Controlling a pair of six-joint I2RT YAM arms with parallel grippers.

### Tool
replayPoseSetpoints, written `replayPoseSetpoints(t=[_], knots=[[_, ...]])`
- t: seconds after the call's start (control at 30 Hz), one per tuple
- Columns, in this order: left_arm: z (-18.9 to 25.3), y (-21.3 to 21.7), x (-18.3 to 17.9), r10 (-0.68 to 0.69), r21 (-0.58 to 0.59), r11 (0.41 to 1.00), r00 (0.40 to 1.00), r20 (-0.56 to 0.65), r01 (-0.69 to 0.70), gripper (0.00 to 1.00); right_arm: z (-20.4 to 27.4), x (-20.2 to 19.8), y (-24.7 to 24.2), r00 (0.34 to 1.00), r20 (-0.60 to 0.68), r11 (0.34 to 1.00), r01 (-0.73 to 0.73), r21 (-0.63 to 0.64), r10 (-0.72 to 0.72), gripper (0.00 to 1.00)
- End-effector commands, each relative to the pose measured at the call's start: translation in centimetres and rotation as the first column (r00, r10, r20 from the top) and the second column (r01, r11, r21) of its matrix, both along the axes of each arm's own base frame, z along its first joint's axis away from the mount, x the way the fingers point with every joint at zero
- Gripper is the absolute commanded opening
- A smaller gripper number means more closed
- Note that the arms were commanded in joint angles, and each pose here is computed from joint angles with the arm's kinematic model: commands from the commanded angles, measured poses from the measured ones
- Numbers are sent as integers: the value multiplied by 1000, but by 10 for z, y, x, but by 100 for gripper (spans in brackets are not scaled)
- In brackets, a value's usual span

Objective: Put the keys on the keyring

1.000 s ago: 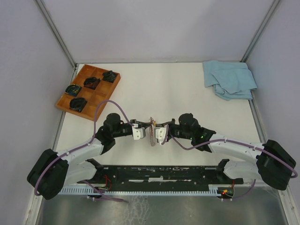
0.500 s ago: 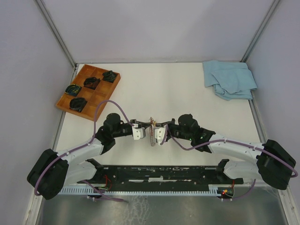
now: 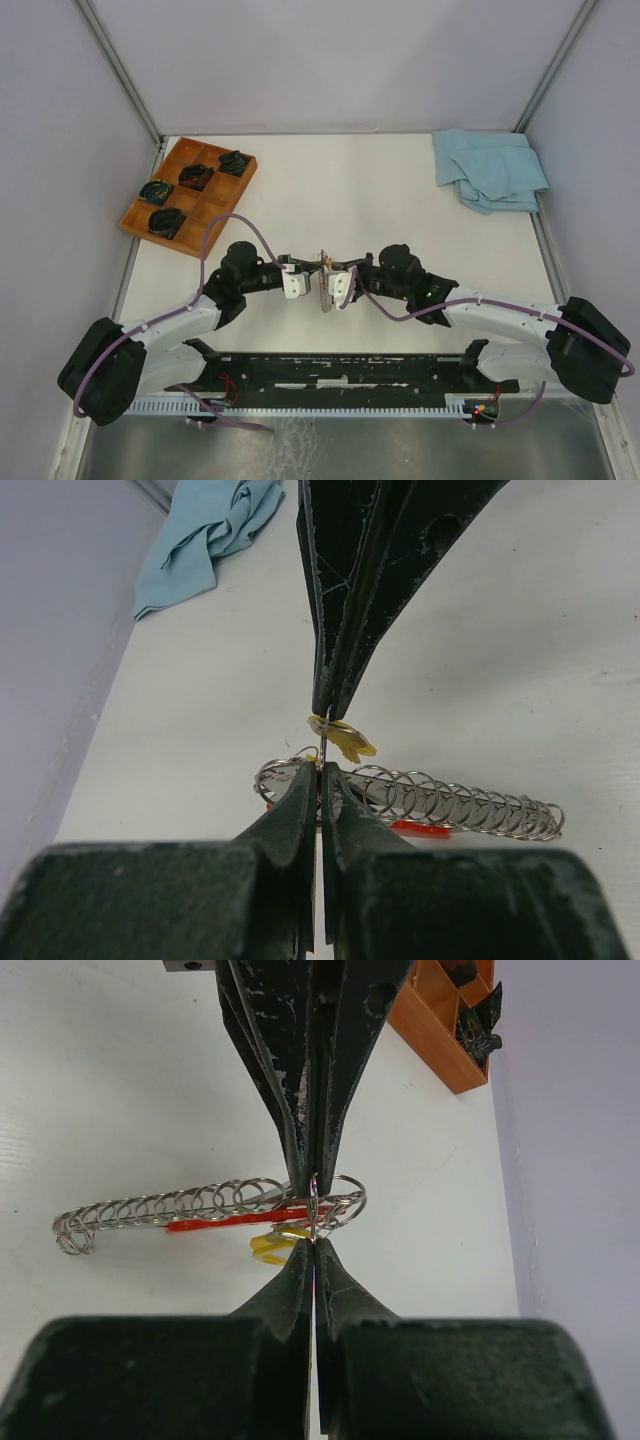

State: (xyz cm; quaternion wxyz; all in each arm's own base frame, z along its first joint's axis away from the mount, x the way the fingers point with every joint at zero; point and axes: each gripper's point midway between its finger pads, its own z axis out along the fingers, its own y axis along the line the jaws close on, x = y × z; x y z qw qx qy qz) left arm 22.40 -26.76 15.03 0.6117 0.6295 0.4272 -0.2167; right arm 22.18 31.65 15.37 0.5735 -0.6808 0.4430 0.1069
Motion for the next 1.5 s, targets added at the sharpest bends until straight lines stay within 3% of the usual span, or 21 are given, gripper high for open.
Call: replayPoseSetpoints(t=[0.0, 1.47], knots=[[24, -5, 2, -22, -47, 999, 994, 106, 27, 3, 26, 4, 10, 1000, 29, 997, 7, 76, -9, 1], [19, -12, -10, -102, -24, 994, 993, 62, 104, 3, 44, -8, 32, 998, 14, 989, -59, 139, 57, 1]])
